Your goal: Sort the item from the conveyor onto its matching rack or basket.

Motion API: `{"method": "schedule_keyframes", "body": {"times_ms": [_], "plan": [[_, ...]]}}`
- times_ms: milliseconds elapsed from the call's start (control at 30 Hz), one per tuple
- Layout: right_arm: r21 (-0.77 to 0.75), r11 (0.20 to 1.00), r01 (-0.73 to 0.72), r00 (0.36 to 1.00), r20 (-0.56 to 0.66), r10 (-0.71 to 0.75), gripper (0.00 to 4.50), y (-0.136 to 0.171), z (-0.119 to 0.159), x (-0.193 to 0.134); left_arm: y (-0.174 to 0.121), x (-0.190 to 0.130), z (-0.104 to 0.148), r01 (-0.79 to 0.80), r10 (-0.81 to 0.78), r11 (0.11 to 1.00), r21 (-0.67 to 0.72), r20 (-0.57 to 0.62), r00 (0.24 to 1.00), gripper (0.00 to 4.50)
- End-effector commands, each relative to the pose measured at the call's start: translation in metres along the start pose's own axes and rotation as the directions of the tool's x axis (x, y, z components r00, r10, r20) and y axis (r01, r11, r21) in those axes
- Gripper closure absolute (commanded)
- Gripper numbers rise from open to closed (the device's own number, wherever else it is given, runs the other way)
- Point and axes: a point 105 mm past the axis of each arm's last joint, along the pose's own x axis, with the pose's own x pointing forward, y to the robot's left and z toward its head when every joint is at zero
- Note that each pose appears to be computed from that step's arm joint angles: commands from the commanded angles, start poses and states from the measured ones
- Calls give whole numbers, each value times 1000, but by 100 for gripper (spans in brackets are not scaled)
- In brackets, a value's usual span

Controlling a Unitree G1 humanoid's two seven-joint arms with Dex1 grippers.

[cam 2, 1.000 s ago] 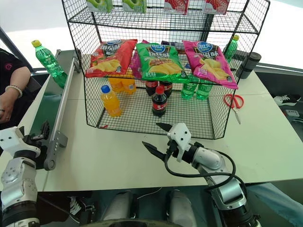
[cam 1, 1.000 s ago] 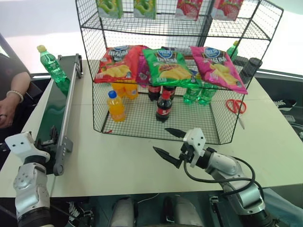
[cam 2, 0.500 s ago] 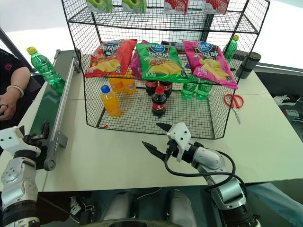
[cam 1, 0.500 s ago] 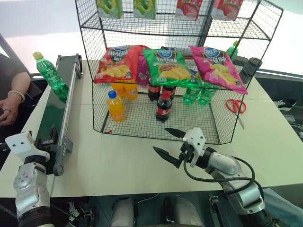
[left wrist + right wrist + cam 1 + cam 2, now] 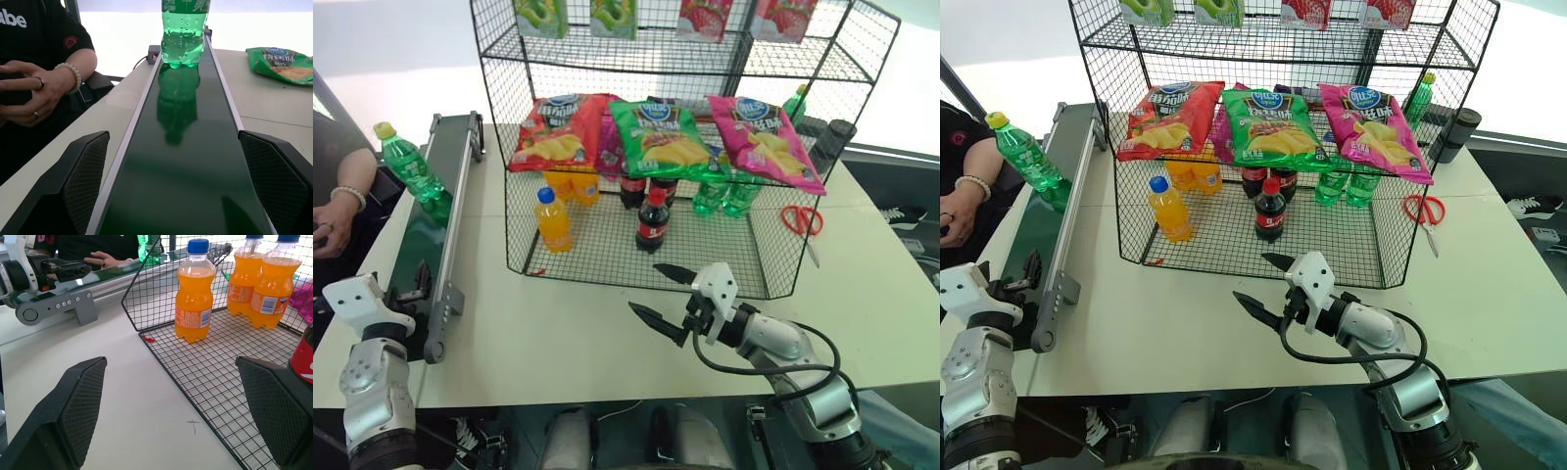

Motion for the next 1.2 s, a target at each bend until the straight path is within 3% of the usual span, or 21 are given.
{"method": "schedule_keyframes", "body": {"times_ms": [33, 1200], "plan": [[-25, 1000, -8, 999, 52, 10, 11, 4, 16, 2, 3, 3, 18, 1, -2, 1000, 23, 62, 998, 0], [-24, 1000, -14, 999, 47, 15, 11, 2, 16, 2, 1, 3, 27, -25, 23, 999, 25, 92, 996, 0]]}}
